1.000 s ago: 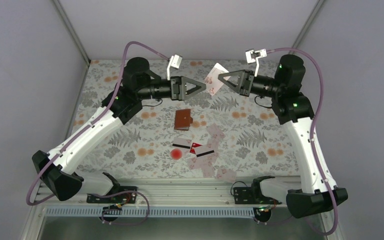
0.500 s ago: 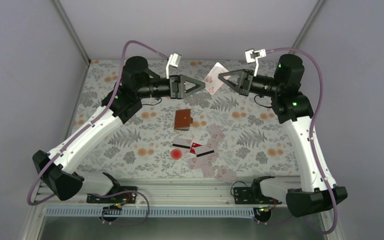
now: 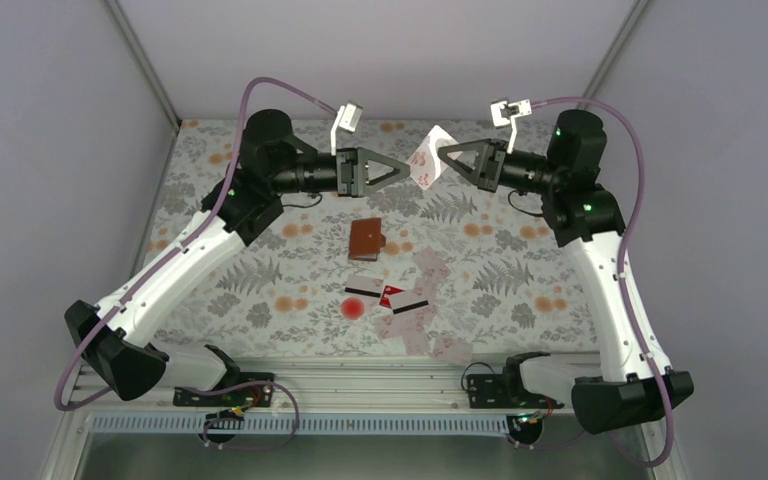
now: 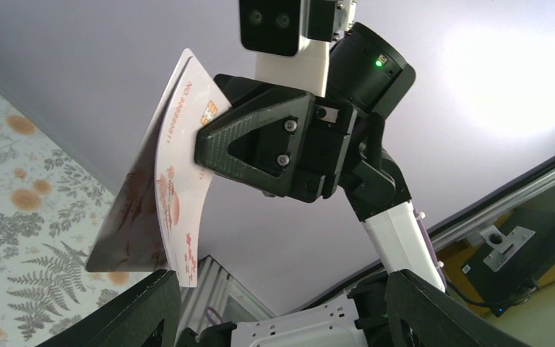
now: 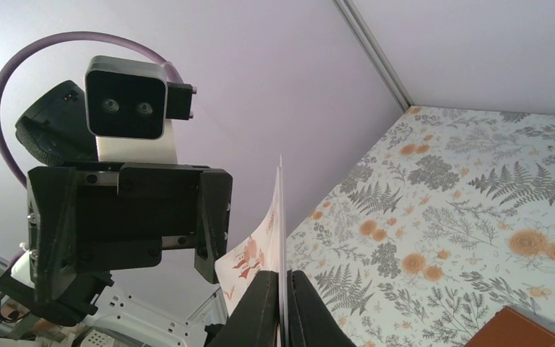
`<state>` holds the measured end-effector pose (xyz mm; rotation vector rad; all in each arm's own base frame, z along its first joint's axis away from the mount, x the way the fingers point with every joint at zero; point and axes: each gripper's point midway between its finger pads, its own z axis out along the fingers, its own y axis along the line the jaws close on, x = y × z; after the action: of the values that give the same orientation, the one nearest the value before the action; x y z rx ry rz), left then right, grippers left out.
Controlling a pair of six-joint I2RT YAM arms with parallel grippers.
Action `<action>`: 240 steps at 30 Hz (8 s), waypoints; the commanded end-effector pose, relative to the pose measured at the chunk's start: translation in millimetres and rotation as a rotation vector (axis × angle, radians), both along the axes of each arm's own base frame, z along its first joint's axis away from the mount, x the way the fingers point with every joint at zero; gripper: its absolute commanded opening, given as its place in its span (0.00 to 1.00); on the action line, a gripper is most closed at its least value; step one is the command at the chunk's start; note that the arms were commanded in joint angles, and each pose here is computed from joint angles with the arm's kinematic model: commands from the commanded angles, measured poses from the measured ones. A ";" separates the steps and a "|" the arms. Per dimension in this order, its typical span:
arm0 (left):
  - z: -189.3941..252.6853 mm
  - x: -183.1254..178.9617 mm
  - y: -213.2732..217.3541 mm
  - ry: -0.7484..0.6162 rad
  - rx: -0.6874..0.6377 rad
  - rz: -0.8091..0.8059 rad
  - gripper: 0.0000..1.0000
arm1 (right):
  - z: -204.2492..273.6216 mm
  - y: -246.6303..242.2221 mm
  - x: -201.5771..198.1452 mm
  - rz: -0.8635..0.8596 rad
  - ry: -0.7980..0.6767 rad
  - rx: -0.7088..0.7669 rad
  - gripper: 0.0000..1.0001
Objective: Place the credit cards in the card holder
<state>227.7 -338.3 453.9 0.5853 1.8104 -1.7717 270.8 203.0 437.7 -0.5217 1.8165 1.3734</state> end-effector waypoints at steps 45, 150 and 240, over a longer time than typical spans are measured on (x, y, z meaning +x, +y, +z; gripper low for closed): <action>2.1 4.1 -16.2 -0.025 -0.061 -0.032 0.47 | 26.1 12.4 -9.8 0.110 0.011 0.064 0.04; -70.1 107.1 -8.7 -0.011 0.404 0.265 1.00 | -10.7 -29.1 54.9 -0.350 0.258 -0.005 0.03; -403.5 136.9 67.6 -0.003 1.655 0.550 1.00 | -215.6 -48.2 71.2 -0.447 0.678 -0.349 0.04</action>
<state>358.2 -272.8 49.8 0.4677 2.7384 0.3165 343.5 155.1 218.2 0.2218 2.5688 0.9742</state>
